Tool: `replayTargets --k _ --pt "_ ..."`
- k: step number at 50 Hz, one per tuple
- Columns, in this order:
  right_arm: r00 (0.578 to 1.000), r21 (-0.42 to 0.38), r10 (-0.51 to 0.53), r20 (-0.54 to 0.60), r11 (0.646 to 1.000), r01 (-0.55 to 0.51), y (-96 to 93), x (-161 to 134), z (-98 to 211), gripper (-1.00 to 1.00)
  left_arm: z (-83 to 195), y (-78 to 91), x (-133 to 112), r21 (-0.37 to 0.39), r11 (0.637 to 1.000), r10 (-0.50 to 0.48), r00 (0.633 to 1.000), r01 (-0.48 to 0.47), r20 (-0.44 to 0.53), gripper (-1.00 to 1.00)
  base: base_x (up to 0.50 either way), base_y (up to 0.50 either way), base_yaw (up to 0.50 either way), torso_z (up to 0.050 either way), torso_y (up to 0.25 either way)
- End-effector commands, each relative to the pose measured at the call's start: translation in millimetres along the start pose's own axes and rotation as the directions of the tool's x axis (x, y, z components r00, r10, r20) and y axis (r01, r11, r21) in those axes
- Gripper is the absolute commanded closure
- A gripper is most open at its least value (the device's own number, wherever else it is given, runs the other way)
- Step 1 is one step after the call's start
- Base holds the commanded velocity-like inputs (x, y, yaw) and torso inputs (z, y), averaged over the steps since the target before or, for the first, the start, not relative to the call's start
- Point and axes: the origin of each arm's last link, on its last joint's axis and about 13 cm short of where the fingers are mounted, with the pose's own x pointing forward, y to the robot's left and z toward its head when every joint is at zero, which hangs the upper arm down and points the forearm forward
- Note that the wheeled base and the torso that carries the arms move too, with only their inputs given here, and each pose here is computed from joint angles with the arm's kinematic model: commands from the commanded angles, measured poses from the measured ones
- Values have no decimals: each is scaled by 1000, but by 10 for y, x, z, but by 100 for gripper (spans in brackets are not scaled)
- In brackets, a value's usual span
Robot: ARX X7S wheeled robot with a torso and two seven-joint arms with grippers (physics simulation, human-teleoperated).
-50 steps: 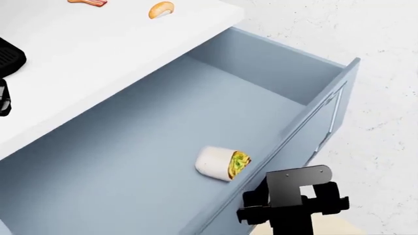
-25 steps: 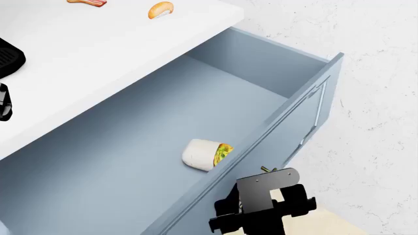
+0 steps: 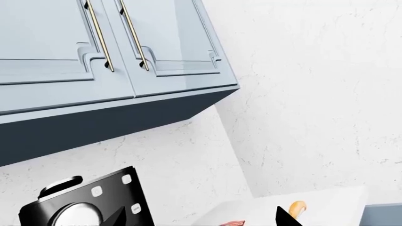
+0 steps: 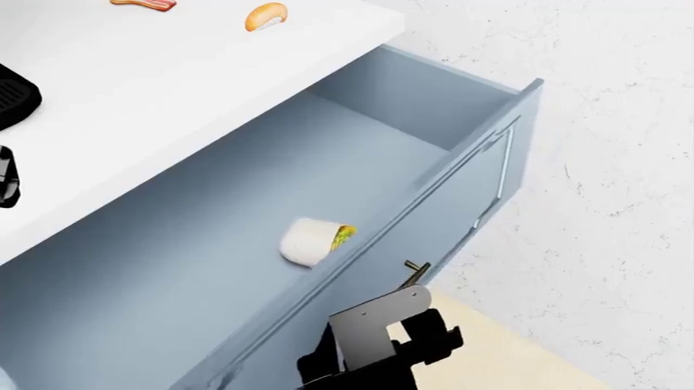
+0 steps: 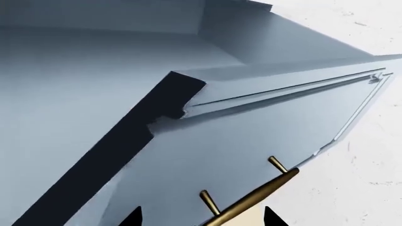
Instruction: Close the right drawer.
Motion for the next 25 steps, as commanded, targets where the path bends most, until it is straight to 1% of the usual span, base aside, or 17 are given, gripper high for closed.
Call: replayTargets --k 1,10,17,25 --pt "980 7 191 58 981 -192 364 35 201 -100 0 20 -9 2 1000 4 1000 -4 -1 -100 0 0 0 0 0" --pt "972 -24 225 65 974 -224 442 71 252 -100 -9 26 -38 2 1000 6 1000 -6 -5 -100 0 0 0 0 0" --pt "960 -42 269 76 963 -267 563 57 307 -100 -7 28 -48 2 1000 10 1000 -10 -5 -100 0 0 0 0 0" --pt "951 -57 297 85 954 -293 641 55 371 -100 -12 41 -74 1 1000 13 1000 -13 -7 -100 0 0 0 0 0"
